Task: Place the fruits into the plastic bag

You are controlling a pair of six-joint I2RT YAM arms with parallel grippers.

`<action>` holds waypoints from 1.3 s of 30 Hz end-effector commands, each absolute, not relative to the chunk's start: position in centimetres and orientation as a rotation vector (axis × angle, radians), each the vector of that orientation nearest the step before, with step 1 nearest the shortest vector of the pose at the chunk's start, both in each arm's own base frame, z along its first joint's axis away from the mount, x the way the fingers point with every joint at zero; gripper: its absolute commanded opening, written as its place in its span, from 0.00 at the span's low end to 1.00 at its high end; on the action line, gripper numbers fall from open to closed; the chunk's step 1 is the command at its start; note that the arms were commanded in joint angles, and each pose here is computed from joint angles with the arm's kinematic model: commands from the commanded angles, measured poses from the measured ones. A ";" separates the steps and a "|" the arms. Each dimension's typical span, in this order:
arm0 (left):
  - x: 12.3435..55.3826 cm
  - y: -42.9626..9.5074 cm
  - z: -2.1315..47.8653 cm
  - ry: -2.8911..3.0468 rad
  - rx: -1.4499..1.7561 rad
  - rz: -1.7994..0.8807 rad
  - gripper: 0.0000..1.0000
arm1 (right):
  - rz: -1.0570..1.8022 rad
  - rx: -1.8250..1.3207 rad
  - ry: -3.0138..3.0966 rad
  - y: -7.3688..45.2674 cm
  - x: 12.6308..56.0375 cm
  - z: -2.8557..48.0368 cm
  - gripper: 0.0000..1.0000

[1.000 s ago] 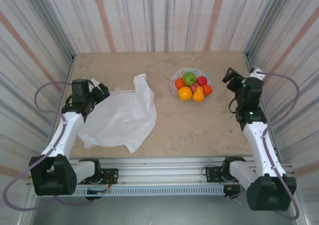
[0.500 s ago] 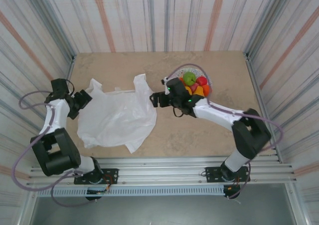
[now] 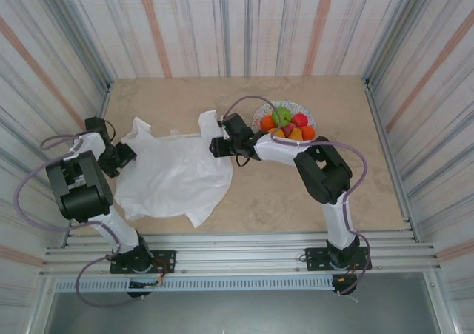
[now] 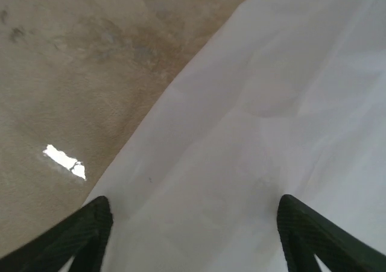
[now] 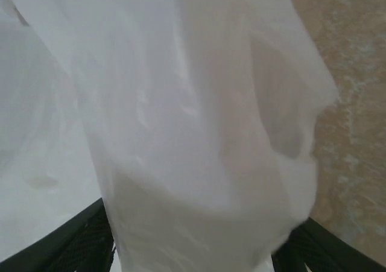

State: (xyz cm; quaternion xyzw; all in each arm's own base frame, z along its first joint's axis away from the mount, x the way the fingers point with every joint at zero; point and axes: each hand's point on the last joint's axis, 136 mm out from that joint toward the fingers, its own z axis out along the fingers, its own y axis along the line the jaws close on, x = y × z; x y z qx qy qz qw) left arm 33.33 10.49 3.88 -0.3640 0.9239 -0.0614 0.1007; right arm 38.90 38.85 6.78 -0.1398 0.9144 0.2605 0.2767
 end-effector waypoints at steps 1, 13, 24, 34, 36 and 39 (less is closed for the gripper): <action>33.9 10.0 4.1 2.759 -1.029 -0.227 0.65 | 0.746 -0.338 2.473 39.6 39.3 6.9 0.48; 38.1 7.4 8.7 2.646 -0.864 -0.386 0.04 | 0.816 -0.342 2.417 38.4 37.3 10.6 0.00; 47.6 0.9 23.5 2.178 -0.240 -0.596 0.00 | 1.075 -0.825 2.155 39.5 23.7 17.3 0.38; 44.7 -4.9 30.5 1.804 0.383 -0.672 0.00 | 0.854 -0.899 1.889 30.0 23.1 28.0 0.74; 44.1 -5.7 30.9 1.777 0.430 -0.693 0.00 | 0.876 -0.855 1.875 29.1 24.8 29.4 0.76; 43.1 -7.0 31.5 1.733 0.501 -0.711 0.00 | 0.916 -0.806 1.899 28.2 27.8 29.1 0.76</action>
